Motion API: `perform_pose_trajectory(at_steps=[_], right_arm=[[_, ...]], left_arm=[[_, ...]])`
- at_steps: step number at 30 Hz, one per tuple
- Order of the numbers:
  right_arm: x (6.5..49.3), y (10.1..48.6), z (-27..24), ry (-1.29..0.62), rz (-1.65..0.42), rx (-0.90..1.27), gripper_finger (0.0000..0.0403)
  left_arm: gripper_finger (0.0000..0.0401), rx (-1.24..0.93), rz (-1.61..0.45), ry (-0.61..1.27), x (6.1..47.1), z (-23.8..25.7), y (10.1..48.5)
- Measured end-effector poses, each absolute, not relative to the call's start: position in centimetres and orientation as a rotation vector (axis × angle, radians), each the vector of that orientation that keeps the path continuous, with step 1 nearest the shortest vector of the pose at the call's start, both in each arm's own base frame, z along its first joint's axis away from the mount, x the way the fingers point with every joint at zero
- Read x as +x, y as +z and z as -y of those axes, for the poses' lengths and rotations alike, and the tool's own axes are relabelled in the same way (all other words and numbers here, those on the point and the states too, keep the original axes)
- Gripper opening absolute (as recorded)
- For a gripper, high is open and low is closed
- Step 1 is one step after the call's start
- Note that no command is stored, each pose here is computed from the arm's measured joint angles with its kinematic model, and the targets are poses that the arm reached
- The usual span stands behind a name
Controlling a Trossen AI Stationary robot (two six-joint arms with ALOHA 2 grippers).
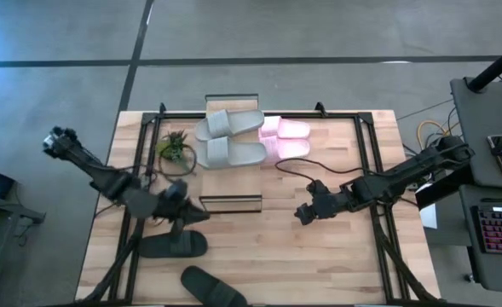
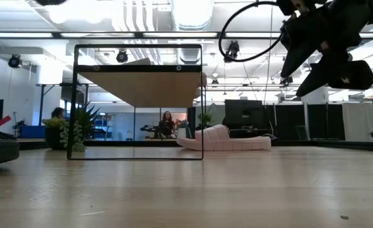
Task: Pick and place slides into the shelf
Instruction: Move the top black slide to the middle of the table
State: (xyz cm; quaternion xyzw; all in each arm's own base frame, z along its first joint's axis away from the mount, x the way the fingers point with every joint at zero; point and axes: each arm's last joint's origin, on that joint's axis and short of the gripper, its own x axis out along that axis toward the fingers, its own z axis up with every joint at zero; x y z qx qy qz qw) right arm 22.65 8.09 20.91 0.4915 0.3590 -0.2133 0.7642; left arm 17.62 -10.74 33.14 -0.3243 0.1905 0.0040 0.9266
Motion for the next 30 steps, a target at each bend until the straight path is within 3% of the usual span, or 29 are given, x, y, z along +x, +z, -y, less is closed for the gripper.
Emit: perform_pose_trajectory(at_steps=[6,11,15,26,30], right_arm=[[22.6,20.9,-8.1,-0.447,-0.787,1.034,0.018],[22.6,20.9,-8.1,-0.433,-0.796,1.017,0.0183],[22.6,20.9,-8.1,-0.417,-0.806,0.995,0.0183],[22.4,20.6,-8.1,-0.415,-0.837,0.963,0.0185],[22.3,20.5,-8.0,-0.424,-0.853,0.946,0.0185]], left_arm=[[0.0,-0.735,-0.536,0.152,15.8,13.9,30.7],[0.0,-0.879,-0.777,0.408,14.7,15.1,26.9],[0.0009,-0.919,-0.841,0.569,14.0,15.9,25.2],[0.0152,-1.096,-1.036,0.721,12.9,17.3,23.7],[0.0184,-1.113,-1.048,0.724,12.8,17.2,23.7]])
